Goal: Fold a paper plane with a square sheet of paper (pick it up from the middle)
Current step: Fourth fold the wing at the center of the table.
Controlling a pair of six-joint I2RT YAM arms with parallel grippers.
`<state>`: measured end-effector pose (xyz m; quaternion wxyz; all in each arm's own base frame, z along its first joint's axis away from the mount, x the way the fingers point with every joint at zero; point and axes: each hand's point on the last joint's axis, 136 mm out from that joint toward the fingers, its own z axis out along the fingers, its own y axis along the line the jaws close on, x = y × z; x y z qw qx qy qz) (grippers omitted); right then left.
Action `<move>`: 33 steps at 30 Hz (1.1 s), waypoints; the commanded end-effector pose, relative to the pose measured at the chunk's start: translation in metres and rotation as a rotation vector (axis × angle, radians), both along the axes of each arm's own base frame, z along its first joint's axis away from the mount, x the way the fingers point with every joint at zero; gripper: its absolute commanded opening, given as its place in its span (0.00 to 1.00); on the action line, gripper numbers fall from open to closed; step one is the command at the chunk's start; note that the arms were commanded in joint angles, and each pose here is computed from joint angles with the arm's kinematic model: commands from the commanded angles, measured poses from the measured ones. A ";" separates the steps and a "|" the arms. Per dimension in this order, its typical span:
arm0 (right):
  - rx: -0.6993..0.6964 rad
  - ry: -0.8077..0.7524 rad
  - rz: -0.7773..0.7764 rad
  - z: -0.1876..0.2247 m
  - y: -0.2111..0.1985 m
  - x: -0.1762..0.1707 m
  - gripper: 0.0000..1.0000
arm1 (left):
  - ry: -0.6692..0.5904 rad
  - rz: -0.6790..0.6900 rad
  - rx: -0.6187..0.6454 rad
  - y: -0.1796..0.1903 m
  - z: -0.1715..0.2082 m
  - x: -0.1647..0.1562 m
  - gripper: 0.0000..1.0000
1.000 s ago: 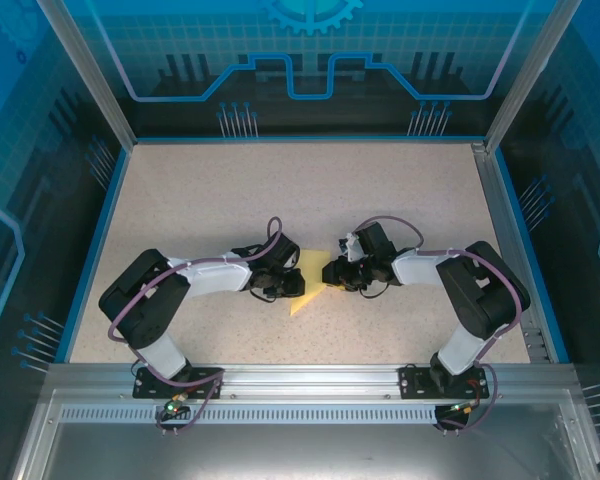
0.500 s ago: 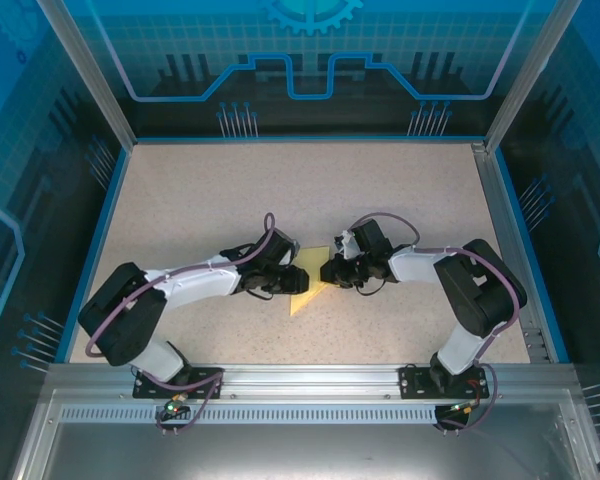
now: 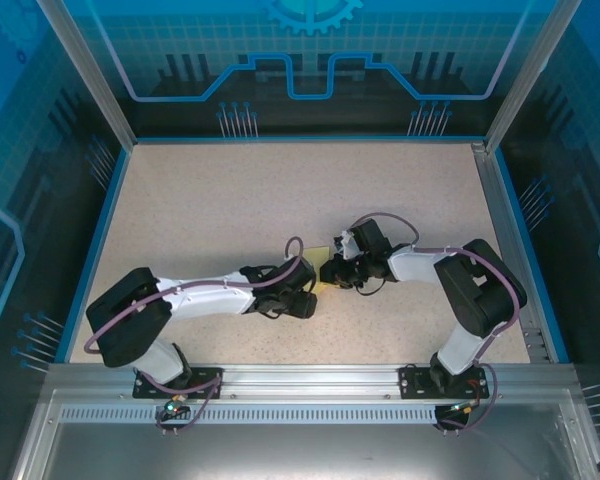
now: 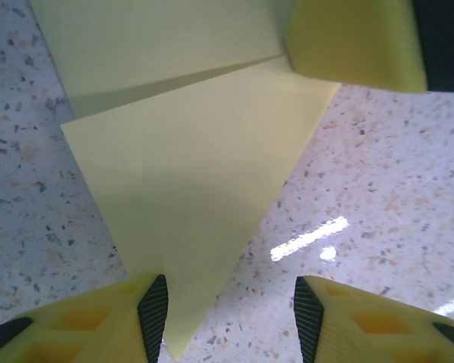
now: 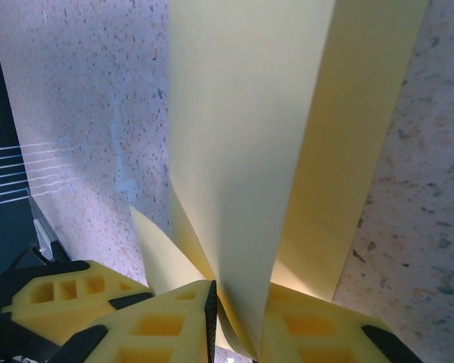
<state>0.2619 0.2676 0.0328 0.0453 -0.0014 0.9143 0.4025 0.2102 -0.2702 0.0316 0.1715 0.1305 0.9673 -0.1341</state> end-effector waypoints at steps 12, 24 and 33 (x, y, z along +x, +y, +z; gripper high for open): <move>0.032 -0.012 0.030 0.019 0.010 -0.002 0.21 | -0.213 0.003 0.304 0.010 -0.001 0.014 0.48; 0.024 -0.011 0.027 0.017 0.009 -0.002 0.21 | -0.211 0.001 0.310 0.008 -0.009 0.013 0.33; 0.021 -0.012 0.025 0.017 0.008 -0.002 0.21 | -0.212 -0.002 0.311 0.008 -0.009 0.013 0.25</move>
